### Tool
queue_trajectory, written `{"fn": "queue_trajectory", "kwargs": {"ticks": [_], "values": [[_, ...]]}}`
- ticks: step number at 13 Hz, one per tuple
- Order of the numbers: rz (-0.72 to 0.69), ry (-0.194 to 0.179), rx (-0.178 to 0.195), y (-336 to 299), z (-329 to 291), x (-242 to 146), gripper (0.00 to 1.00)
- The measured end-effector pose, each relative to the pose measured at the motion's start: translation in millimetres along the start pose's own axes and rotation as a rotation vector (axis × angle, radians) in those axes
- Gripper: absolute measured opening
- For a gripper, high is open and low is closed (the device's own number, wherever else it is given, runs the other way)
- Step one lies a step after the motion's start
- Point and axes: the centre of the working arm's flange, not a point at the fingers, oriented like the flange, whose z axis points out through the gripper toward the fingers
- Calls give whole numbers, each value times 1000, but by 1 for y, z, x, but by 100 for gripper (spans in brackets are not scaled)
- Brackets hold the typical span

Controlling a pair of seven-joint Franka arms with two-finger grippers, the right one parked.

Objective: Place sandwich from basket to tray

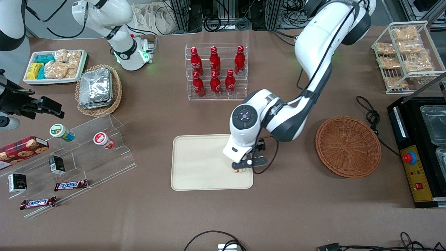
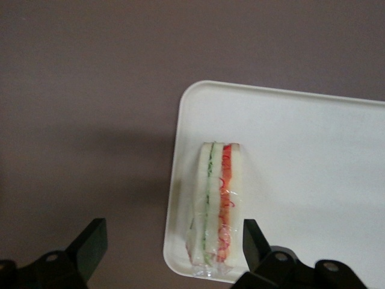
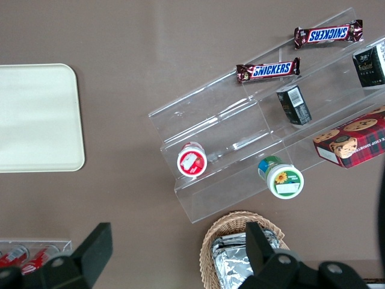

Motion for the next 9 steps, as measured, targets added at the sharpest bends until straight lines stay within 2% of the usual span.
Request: {"fn": "queue_trajectory", "kwargs": {"ticks": [2,6,8,9], "values": [[-47,29,29,-28,-35,16,100],[-182,79,31,-118,-106,64,100],[-192,84,37,-154,-127,78,100],[-175,70,34,-167,-133,82,100]]}}
